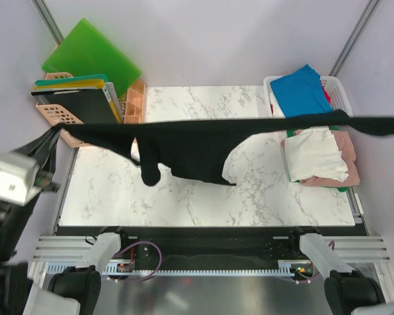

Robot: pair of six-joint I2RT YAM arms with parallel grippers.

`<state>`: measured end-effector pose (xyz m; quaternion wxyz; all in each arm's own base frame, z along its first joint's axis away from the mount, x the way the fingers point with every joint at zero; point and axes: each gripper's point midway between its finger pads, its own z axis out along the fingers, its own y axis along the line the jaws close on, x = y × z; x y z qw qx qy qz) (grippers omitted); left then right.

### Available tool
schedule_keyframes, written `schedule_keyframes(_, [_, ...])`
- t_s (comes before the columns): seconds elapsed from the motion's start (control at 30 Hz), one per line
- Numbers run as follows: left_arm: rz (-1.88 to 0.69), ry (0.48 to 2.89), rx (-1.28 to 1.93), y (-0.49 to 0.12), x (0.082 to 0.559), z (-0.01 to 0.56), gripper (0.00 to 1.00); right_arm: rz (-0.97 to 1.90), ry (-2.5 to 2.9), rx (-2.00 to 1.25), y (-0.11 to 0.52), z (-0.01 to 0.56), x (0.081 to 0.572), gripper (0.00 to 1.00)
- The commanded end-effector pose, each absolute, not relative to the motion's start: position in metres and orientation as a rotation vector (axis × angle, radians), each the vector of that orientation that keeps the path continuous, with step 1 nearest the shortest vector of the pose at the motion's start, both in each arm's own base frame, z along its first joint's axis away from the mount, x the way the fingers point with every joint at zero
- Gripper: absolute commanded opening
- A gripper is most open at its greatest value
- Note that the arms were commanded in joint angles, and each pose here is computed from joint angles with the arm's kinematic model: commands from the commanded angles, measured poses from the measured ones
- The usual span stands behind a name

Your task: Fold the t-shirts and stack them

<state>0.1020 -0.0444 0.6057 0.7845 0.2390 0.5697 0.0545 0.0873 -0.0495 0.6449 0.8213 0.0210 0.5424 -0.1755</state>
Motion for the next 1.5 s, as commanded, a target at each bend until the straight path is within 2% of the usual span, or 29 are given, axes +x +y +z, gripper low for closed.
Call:
schedule_keyframes(0.0, [0.279,1.186,0.344,-0.011,0.082,0.624,0.02,-0.549,1.157,0.201,-0.085,0.642,0.064,0.0])
schedule_keyframes(0.17, [0.268,1.217,0.362,-0.012,0.098,0.619,0.02,-0.571,1.258,0.177,-0.088,0.621,0.096,0.0])
schedule_keyframes(0.37, [0.16,1.325,0.432,-0.024,0.169,0.599,0.02,-0.547,1.46,0.072,-0.076,0.565,0.203,0.0])
schedule_keyframes(0.57, [-0.164,1.563,0.561,-0.06,0.247,0.515,0.02,-0.4,1.641,-0.047,-0.045,0.502,0.291,0.0])
schedule_keyframes(0.73, [-0.236,1.621,0.61,-0.066,0.286,0.466,0.02,-0.399,1.811,-0.131,-0.038,0.424,0.344,0.0])
schedule_keyframes(0.9, [-0.358,1.673,0.68,-0.084,0.29,0.431,0.02,-0.331,1.948,-0.221,-0.022,0.357,0.389,0.0])
schedule_keyframes(1.17, [-0.488,1.799,0.82,-0.129,0.289,0.356,0.02,-0.292,2.082,-0.273,0.0,0.281,0.46,0.0])
schedule_keyframes(1.3, [-0.555,1.887,0.911,-0.158,0.279,0.308,0.02,-0.272,2.099,-0.268,0.008,0.258,0.495,0.0])
schedule_keyframes(1.47, [-0.568,1.904,0.933,-0.163,0.277,0.295,0.02,-0.29,2.126,-0.258,0.018,0.232,0.528,0.0])
